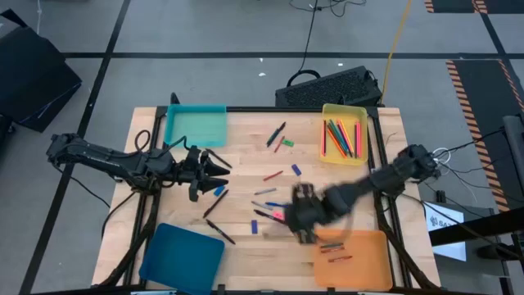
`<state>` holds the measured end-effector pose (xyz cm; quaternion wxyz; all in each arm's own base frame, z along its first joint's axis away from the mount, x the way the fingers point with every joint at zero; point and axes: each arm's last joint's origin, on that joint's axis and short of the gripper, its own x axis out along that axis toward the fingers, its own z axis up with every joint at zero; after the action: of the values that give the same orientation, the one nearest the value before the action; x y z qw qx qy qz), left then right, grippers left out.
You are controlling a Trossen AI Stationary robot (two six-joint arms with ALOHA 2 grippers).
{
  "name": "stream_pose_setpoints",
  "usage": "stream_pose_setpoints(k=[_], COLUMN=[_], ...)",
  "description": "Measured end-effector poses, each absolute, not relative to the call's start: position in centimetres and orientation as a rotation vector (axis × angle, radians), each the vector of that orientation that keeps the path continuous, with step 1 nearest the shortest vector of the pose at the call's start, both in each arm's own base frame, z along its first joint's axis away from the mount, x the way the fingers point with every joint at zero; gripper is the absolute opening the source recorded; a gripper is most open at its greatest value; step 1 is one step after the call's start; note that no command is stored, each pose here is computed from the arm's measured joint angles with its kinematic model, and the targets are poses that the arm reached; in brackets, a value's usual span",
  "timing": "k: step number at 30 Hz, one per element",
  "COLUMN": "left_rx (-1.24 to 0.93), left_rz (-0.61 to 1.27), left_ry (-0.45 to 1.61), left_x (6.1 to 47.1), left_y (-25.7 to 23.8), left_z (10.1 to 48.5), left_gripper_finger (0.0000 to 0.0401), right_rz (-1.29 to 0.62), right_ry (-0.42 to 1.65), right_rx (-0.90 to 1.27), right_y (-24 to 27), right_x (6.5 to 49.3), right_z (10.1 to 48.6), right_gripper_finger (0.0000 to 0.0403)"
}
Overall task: Sort crayons/erasers/pens/pencils in bins
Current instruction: Put the gray crayon into the orange bin
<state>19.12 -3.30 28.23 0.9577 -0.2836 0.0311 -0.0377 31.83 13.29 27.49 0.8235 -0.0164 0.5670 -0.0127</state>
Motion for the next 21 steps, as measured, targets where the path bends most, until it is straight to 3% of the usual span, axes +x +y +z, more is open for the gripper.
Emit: stream_pose_setpoints(k=[6,11,21], left_rx=[-0.575,-0.575,-0.575], left_rz=[-0.076,-0.076,-0.076], left_ry=[0.063,0.063,0.061], left_x=[19.1,19.1,19.1], left_y=[-3.3,-3.3,-3.3], left_z=[28.2,28.2,28.2], left_gripper_finger=[0.0216,0.0216,0.0216], right_rz=[0.042,0.110,0.188], right_ry=[1.089,1.098,1.224], right_rx=[-0.034,-0.175,-0.230], right_y=[7.2,4.3,1.3], right_x=[37.1,39.7,41.7], right_z=[25.8,22.5,16.1], right_gripper_finger=[0.0155,0.0155,0.0140])
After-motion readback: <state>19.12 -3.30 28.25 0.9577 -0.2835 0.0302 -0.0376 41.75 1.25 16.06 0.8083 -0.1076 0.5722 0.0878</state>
